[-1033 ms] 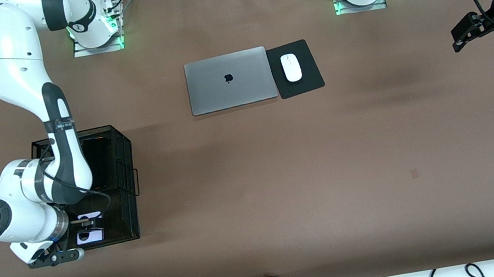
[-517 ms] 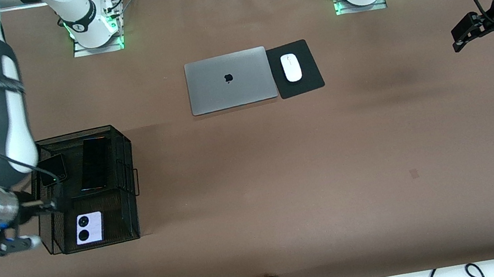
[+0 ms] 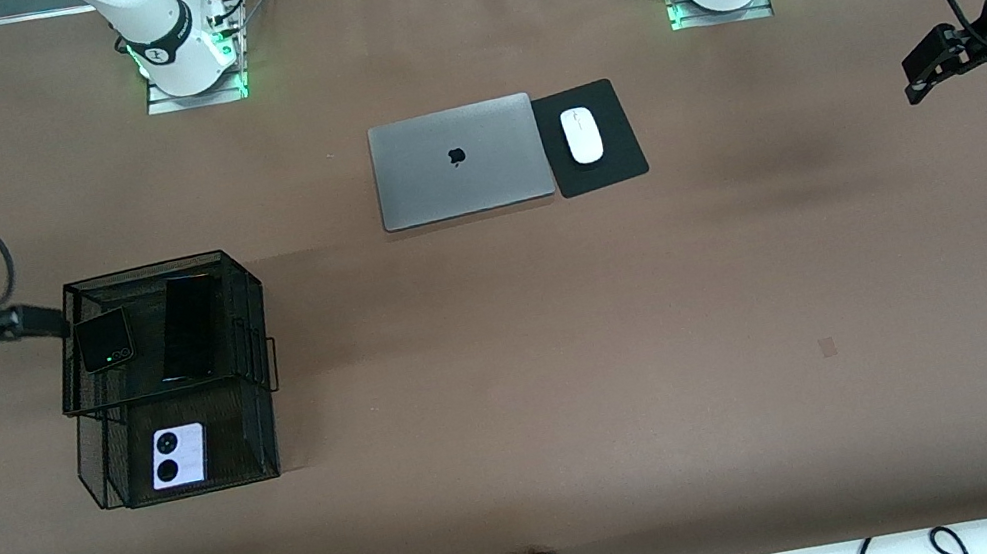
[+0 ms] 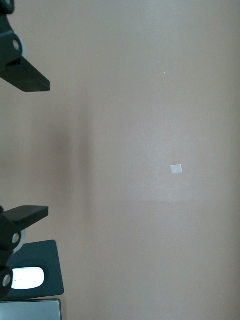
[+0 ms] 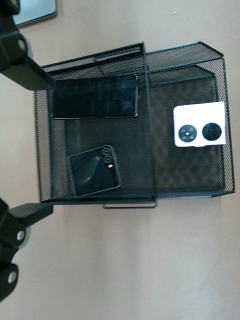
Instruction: Place phones with both arms
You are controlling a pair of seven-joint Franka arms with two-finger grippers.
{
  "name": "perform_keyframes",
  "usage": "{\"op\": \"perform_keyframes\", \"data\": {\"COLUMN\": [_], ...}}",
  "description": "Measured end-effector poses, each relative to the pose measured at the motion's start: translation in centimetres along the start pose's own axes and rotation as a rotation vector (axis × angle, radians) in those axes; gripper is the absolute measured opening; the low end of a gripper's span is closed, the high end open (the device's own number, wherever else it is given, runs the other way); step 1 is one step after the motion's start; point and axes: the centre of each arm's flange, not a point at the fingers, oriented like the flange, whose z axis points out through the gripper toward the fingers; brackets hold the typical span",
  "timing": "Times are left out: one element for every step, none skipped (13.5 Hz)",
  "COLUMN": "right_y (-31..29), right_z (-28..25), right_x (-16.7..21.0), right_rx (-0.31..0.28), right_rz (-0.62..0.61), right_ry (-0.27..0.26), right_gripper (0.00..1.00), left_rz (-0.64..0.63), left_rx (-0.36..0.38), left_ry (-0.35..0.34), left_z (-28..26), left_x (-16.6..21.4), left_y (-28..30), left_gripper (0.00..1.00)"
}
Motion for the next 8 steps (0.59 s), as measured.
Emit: {"op": "perform_keyframes", "data": {"right_y": [0.2,0.5,0.7,0.9,0.9,0.8,0.7,0.6], "right_z": [-1.1,-2.1,-3.1,-4.0,-4.9,-5.8,-6.6,-7.2], "right_x": [-1.1,-1.9,-2.6,-3.3,-3.8,-4.2,-4.6,-4.8], "right_rx": [-0.003,-0.008,-0.017,-0.025,-0.028,-0.03,-0.03,-0.03], "right_rz": [0.001,0.001,0.002,0.003,0.003,0.002,0.001,-0.001], "right_ry": [0.01,0.015,0.016,0.016,0.014,0.012,0.01,0.009], "right_gripper": [1.0,1.0,1.0,1.0,1.0,1.0,1.0,1.0], "left_rz": [0.0,0.0,0.0,0.0,0.0,0.0,0.0,0.0], "left_rx": [0.0,0.0,0.0,0.0,0.0,0.0,0.0,0.0], "left_ry": [0.0,0.0,0.0,0.0,0.0,0.0,0.0,0.0], "left_z": [0.0,0.0,0.0,0.0,0.0,0.0,0.0,0.0], "left_x": [0.0,0.0,0.0,0.0,0.0,0.0,0.0,0.0], "left_y": [0.0,0.0,0.0,0.0,0.0,0.0,0.0,0.0], "left_gripper": [1.0,1.0,1.0,1.0,1.0,1.0,1.0,1.0]}}
